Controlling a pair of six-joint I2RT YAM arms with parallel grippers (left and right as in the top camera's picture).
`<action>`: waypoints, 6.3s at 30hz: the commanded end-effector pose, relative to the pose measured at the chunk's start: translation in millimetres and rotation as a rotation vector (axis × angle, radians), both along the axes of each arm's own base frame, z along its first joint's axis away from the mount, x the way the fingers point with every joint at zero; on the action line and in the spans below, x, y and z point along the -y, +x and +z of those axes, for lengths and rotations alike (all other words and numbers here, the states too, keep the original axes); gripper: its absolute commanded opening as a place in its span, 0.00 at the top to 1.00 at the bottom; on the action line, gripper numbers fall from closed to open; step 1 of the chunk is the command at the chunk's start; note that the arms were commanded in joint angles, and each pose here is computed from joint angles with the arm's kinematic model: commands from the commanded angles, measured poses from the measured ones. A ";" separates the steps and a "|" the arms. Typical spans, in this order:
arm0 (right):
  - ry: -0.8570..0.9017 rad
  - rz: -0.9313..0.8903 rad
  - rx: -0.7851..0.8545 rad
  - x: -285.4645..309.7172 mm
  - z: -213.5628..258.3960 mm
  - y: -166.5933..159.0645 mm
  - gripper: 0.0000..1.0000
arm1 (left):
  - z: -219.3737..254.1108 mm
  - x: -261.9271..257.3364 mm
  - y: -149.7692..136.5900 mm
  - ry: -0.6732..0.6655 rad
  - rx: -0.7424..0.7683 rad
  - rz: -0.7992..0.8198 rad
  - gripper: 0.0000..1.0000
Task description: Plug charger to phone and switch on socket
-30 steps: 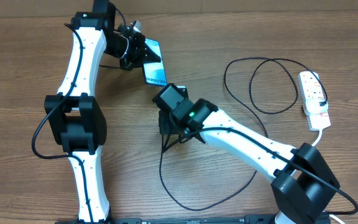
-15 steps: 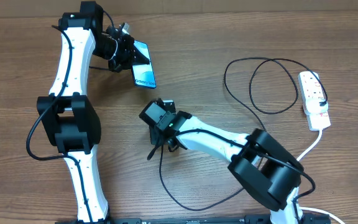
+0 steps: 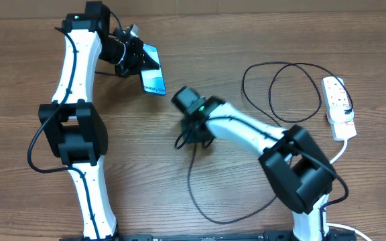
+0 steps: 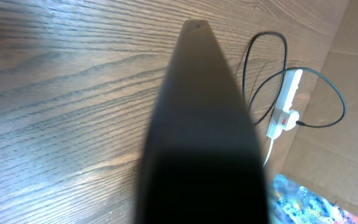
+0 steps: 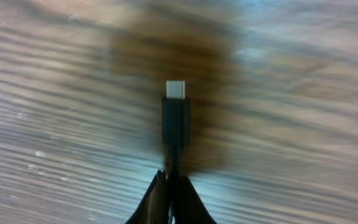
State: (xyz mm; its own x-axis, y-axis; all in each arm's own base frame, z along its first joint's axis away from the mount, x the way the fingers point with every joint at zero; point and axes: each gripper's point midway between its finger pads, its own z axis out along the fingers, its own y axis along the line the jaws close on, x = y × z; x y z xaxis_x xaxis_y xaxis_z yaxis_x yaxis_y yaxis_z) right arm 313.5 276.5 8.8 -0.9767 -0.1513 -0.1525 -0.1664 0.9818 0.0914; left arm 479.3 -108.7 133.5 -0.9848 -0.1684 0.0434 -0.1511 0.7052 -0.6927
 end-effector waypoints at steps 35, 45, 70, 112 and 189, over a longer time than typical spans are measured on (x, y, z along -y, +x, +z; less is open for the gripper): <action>-0.021 0.146 -0.037 32.2 0.3 21.0 0.63 | 19.3 -14.9 13.1 -0.038 0.087 0.021 0.96; -0.029 0.142 -0.053 31.6 -14.5 21.9 0.74 | 19.3 -14.9 12.9 -0.038 0.086 0.021 0.96; -0.012 0.046 -0.041 38.0 -14.5 33.0 0.87 | 19.2 -14.9 13.1 -0.037 0.087 0.021 0.96; 0.105 -0.140 -0.103 55.2 7.5 48.1 0.93 | 52.3 11.7 10.6 -0.274 0.128 -0.029 0.96; 0.035 -0.231 -0.081 59.3 2.2 46.1 0.90 | 51.7 11.4 9.8 -0.270 0.128 -0.032 0.96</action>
